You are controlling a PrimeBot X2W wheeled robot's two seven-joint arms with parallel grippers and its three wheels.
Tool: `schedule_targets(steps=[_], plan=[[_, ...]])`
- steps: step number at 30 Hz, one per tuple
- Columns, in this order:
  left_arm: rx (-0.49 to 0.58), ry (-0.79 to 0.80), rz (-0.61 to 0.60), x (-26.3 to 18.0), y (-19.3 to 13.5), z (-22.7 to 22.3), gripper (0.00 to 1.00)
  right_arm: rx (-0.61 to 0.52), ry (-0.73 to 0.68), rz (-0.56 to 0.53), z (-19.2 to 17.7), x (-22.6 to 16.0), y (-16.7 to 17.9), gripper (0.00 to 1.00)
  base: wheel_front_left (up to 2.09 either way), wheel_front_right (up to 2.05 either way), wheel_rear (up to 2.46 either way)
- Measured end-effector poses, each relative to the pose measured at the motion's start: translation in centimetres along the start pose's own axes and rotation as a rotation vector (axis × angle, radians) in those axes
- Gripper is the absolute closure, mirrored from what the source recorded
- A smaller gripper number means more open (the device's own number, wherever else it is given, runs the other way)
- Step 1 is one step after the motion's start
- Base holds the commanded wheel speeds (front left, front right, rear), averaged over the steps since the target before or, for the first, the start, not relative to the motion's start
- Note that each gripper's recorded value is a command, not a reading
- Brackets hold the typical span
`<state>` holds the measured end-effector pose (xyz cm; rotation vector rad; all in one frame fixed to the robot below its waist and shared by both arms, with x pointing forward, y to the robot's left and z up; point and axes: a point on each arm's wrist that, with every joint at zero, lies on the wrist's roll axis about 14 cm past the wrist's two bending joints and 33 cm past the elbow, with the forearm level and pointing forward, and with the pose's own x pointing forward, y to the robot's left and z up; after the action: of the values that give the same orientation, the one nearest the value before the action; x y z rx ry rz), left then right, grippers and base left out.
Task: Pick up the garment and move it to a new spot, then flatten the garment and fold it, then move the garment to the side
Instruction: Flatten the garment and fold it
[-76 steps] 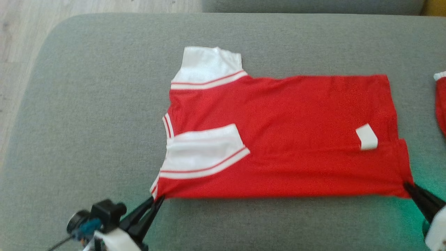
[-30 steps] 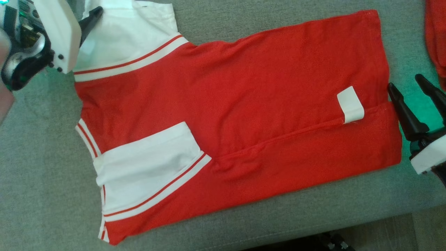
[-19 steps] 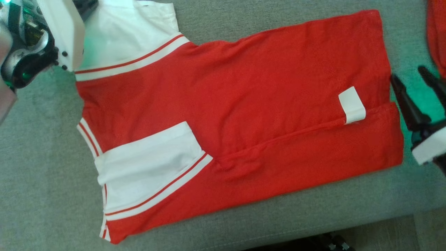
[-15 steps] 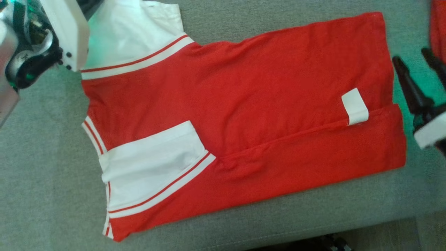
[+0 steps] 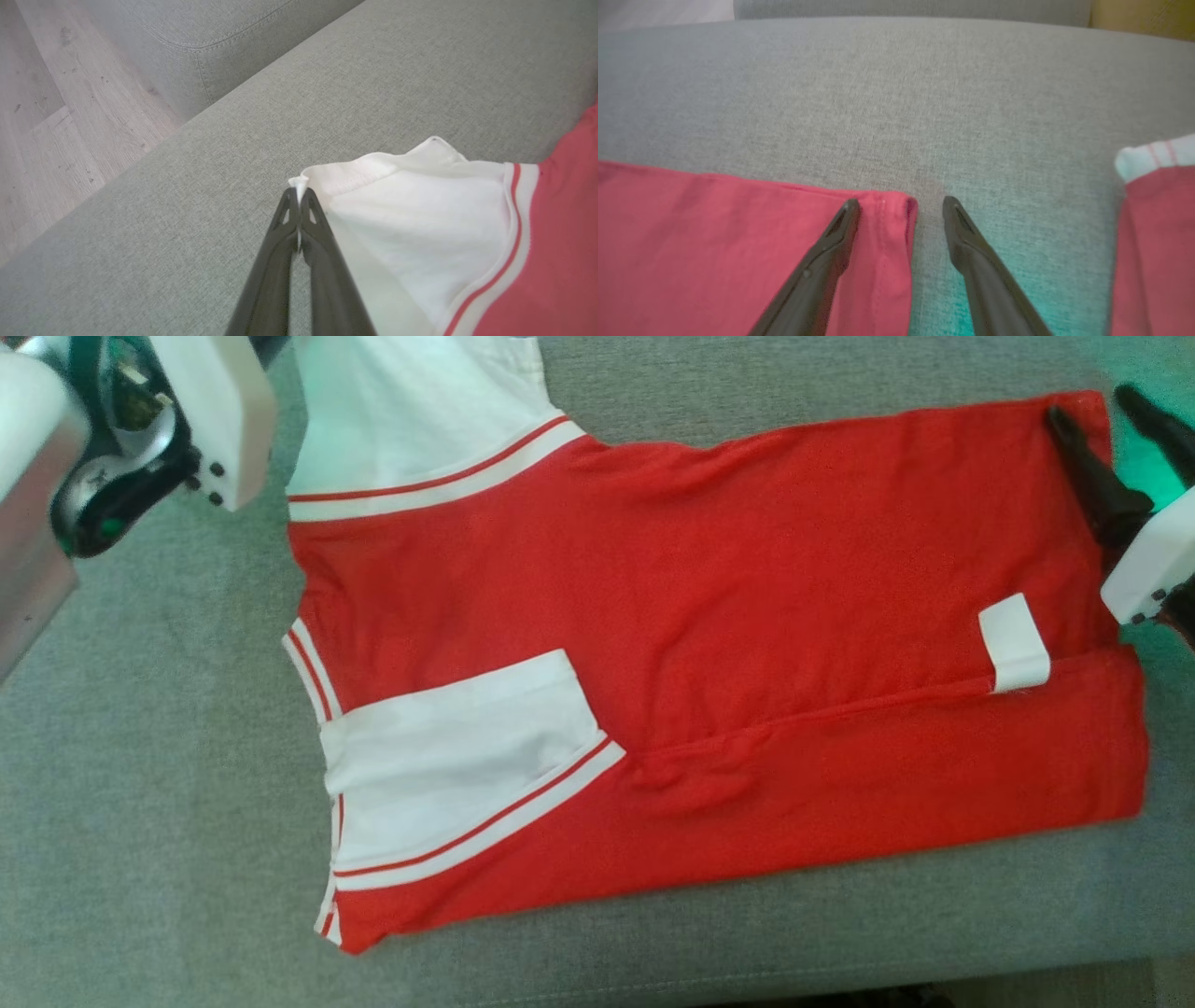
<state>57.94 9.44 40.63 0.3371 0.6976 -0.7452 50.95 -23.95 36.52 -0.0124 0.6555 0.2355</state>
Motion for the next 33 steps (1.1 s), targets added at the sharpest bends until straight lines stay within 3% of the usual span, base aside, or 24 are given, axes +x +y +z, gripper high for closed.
schedule_targets(steps=[1, 3, 4, 6, 13, 18, 23, 28, 33], plan=[[0.001, 0.001, -0.002, 0.0, -0.1, -0.1, 1.00, -0.004, 0.022, -0.004, -0.5, 0.2, -0.2, 0.16, 0.00, 0.00, 0.00], [0.001, -0.005, 0.001, -0.1, 0.0, 0.1, 1.00, -0.010, 0.036, -0.004, -0.8, 0.4, -0.2, 0.51, 0.00, 0.00, 0.00], [0.001, -0.011, 0.004, -0.2, 0.1, 0.3, 1.00, -0.018, 0.041, -0.004, -0.8, 0.4, -0.3, 0.62, 0.00, 0.00, 0.00], [0.003, -0.009, 0.008, -0.3, 0.3, 0.4, 1.00, -0.037, 0.044, -0.005, -0.4, 0.4, -0.5, 1.00, 0.00, 0.00, 0.00], [0.048, -0.081, 0.016, -0.6, 0.2, 1.2, 1.00, -0.081, 0.014, -0.009, 0.5, 0.3, -0.7, 1.00, 0.00, 0.00, 0.00], [0.170, -0.270, 0.091, -1.9, 2.4, 6.0, 1.00, -0.073, -0.130, -0.045, 4.9, 0.6, -2.0, 1.00, 0.00, 0.00, 0.00], [0.210, -0.422, 0.146, -3.9, 4.0, 9.7, 1.00, -0.073, -0.254, -0.074, 8.7, 0.4, -3.0, 1.00, 0.00, 0.00, 0.00], [0.212, -0.471, 0.106, -5.2, 2.4, 10.2, 1.00, -0.068, -0.282, -0.071, 9.0, -0.2, -2.8, 1.00, 0.00, 0.00, 0.00], [0.168, -0.447, 0.042, -6.1, 0.2, 7.5, 1.00, -0.042, -0.286, -0.061, 7.4, -1.2, -2.4, 1.00, 0.00, 0.00, 0.00]])
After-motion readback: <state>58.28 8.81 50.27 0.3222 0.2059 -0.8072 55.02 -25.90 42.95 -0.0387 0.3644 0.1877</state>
